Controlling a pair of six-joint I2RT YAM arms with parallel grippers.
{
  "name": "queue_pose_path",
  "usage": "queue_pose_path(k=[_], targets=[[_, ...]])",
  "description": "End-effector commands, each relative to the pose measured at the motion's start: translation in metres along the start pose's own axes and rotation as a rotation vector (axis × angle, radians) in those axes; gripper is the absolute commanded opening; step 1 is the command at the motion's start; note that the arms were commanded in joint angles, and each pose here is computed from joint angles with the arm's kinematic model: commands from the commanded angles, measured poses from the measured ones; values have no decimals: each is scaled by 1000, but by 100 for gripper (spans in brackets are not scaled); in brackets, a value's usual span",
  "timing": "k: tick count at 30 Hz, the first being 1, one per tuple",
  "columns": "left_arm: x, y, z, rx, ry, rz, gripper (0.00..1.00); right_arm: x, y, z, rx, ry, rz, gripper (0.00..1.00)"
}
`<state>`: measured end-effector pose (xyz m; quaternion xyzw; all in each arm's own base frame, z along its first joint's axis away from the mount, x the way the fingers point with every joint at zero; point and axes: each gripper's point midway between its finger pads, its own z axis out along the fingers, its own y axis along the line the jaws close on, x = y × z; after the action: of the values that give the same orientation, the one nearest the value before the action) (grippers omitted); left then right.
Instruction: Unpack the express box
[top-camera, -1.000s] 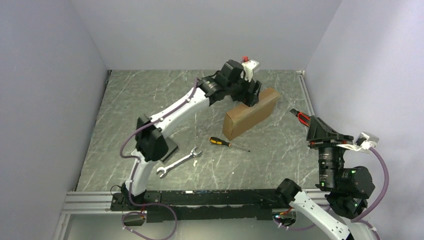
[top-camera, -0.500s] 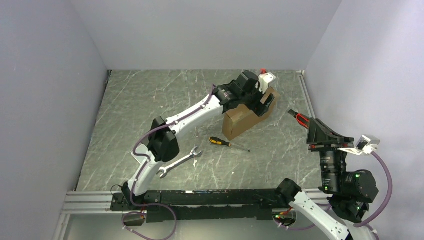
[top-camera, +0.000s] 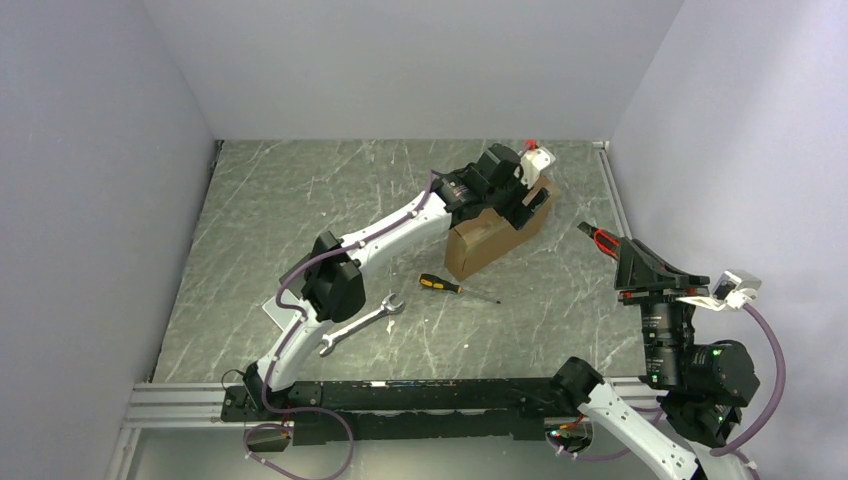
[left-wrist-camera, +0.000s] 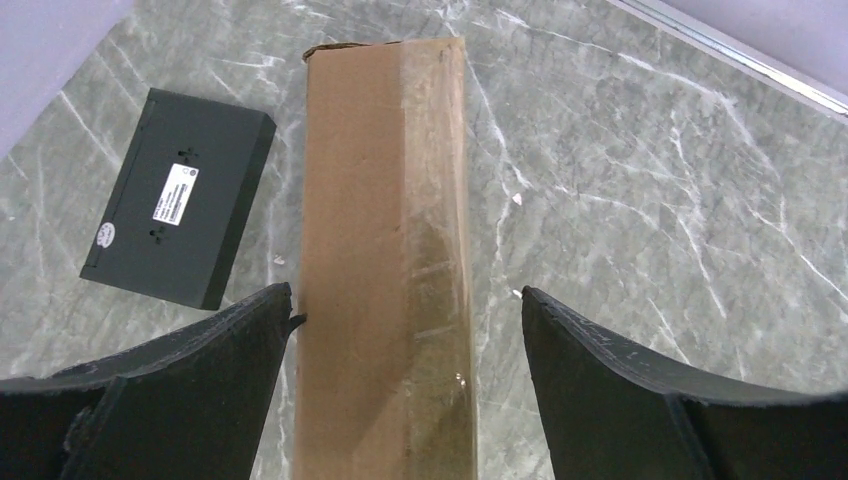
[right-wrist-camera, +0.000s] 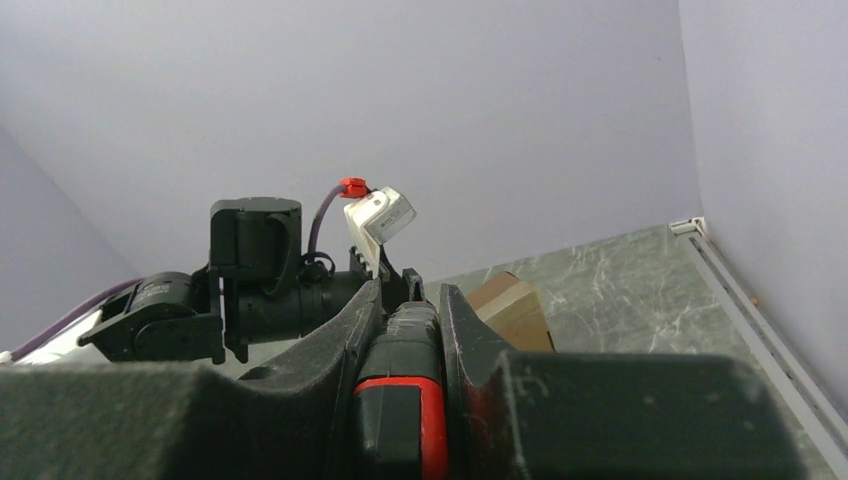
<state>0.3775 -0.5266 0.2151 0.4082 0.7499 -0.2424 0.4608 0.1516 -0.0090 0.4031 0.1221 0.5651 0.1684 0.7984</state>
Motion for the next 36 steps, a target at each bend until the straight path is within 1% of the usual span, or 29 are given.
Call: queue_pose_path(k=[1,5,8,10,17,20,23,26,27,34,36], targets=[[-15,9,-4,-38,-43,58,91,-18,-6,-4,21,-43,40,0],[-36,6,-20,-20,-97,69,97,-16,-9,-3,41,-46,47,0],[-45,6,-27,-24,-117,84,99,-15,-13,-3,69,-52,61,0],[-43,11,-25,-44,-115,106,99,-16,-14,-3,75,-62,73,0],[-15,22,-2,-91,-49,143,98,-18,-19,-6,96,-64,91,0],[-9,21,5,-89,-35,146,92,-21,-19,-6,94,-67,99,0],[-13,17,3,-66,-52,148,82,-19,-17,-4,93,-60,98,0],[-10,16,0,-54,-42,168,71,-15,-14,-1,90,-54,95,0],[-8,15,-3,-51,-34,177,69,-14,-12,0,87,-51,93,0],[8,-1,-31,77,26,273,59,-8,-4,7,69,-40,90,0],[15,0,-45,79,55,306,59,-5,-1,9,66,-32,87,0]])
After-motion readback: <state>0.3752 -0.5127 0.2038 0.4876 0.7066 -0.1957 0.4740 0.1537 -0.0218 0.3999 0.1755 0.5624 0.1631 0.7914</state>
